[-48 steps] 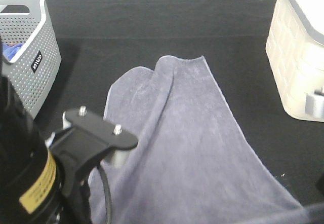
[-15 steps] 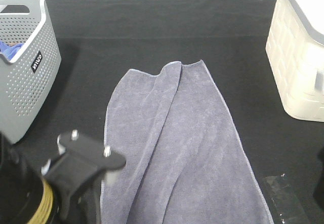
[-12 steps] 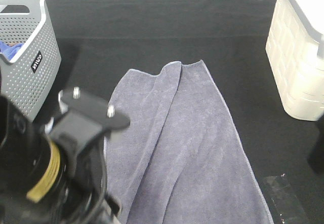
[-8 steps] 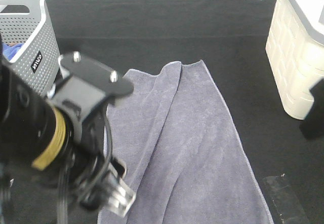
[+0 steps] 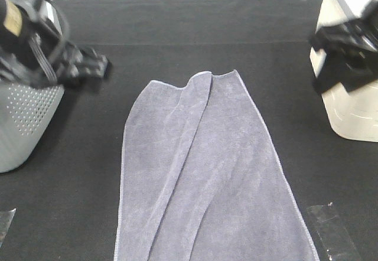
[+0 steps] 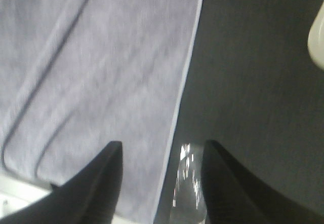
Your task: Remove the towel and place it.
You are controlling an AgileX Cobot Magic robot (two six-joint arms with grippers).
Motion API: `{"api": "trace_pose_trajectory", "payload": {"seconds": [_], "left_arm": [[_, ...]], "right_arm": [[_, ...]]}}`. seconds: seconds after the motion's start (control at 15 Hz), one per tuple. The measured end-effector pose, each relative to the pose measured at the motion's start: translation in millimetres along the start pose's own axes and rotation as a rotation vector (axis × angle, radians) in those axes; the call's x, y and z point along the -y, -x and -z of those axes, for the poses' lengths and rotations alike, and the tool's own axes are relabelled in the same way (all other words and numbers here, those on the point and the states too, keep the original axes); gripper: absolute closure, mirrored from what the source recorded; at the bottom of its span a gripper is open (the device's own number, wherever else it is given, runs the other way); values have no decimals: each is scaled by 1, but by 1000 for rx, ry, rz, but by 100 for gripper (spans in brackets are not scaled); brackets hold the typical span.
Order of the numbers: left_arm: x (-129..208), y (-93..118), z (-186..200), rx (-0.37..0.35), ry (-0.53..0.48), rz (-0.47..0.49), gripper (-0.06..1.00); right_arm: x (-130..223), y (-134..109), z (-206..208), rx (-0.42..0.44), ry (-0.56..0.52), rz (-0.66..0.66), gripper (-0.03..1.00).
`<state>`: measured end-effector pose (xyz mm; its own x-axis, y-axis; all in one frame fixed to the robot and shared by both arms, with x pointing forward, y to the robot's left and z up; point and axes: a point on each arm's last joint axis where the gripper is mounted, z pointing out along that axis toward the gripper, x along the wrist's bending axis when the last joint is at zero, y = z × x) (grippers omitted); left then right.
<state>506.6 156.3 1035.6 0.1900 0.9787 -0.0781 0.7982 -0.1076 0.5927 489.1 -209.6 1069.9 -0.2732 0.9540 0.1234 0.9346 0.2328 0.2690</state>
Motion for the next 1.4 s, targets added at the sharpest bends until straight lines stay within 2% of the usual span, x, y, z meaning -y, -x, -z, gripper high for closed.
{"api": "trace_pose_trajectory", "payload": {"seconds": [0.2,0.27,0.4,0.67,0.87,1.0,1.4], "left_arm": [[-17,-22,-26,11,85,47,32],[-17,-22,-26,11,85,47,32],[-26,-28,-52,2,83,45,32],[-48,-20,-106,-4,55,14,32],[-60,-16,-135,-5,52,13,33],[-66,-14,-150,-4,53,13,33],[-65,-13,-155,-5,47,-8,33]], "right_arm": [[-45,0,-12,9,35,19,53],[-45,0,-12,9,35,19,53],[-75,3,-24,45,51,41,53],[-127,6,-48,87,99,67,53],[-155,9,-82,90,98,68,53],[-176,13,-118,95,81,68,53],[-209,23,-200,112,67,74,53]]}}
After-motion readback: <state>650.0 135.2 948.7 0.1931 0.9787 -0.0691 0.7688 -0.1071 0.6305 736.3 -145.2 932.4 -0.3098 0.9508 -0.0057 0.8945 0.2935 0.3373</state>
